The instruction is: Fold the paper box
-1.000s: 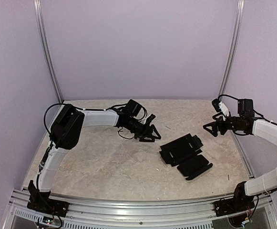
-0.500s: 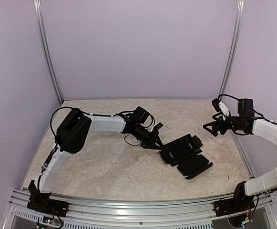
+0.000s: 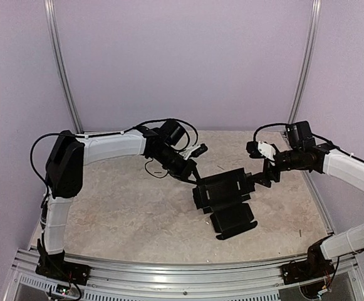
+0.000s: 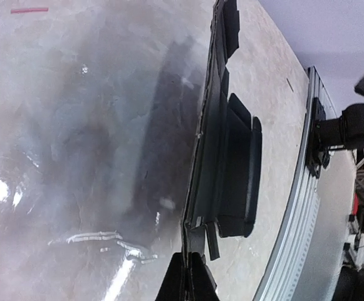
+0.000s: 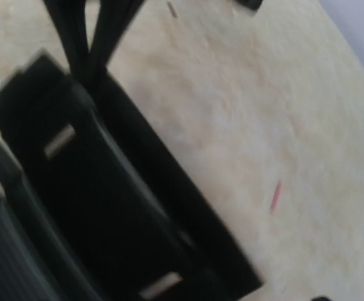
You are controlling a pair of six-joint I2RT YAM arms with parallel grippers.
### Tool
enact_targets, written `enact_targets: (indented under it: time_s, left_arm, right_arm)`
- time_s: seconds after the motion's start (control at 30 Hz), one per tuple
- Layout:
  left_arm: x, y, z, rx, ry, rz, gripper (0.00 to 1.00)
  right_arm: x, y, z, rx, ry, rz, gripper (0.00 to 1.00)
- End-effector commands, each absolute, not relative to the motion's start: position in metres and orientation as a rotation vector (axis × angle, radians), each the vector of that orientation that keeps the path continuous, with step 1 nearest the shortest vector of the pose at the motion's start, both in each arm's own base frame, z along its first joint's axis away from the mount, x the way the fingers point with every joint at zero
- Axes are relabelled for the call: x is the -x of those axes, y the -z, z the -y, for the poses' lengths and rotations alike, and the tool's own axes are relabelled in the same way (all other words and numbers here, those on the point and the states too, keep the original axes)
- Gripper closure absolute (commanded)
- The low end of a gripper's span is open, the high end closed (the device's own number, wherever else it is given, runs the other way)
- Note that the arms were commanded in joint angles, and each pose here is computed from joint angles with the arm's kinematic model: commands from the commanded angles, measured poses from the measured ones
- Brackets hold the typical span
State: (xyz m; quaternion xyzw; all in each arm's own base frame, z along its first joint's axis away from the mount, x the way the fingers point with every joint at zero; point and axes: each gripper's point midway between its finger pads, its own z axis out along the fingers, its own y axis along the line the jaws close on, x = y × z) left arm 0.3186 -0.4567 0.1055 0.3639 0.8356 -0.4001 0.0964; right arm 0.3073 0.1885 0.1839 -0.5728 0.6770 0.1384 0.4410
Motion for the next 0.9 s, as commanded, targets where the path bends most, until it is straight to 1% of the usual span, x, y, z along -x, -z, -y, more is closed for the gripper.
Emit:
enact_targets:
  time_s: [0.0,0.03,0.1,0.2,0.37,0.6,0.8,0.87]
  left_arm:
    - [-0.288,-0.113,0.415,-1.381,0.922,-2.365,1.0]
    - [-0.282,-0.119,0.411,-1.415,0.899,-2.327,1.0]
    - [-0.27,-0.122,0.407,-1.51,0.874,-2.241,0.96]
    - [-0.26,-0.133,0.405,-1.568,0.817,-2.121,0.96]
    - [-0.266,-0.142,0.406,-1.543,0.745,-2.088,1.0]
    - [-0.277,-0.141,0.41,-1.505,0.603,-2.011,1.0]
    - [-0.282,-0.152,0.413,-1.45,0.584,-1.939,1.0]
    - [-0.283,-0.155,0.413,-1.444,0.587,-1.927,1.0]
  right_arm:
    - [-0.313,-0.199,-0.206,1.578,-0.284,-1.594,0.12]
    - [-0.313,-0.201,-0.212,1.606,-0.28,-1.575,0.13]
    - [-0.315,-0.194,-0.223,1.673,-0.287,-1.566,0.15]
    - [-0.312,-0.187,-0.244,1.75,-0.36,-1.555,0.19]
    - [-0.295,-0.183,-0.276,1.846,-0.518,-1.556,0.27]
    - [-0.274,-0.17,-0.289,1.856,-0.767,-1.648,0.32]
    - [-0.269,-0.147,-0.291,1.864,-0.807,-1.724,0.43]
    - [-0.272,-0.144,-0.291,1.848,-0.791,-1.733,0.5]
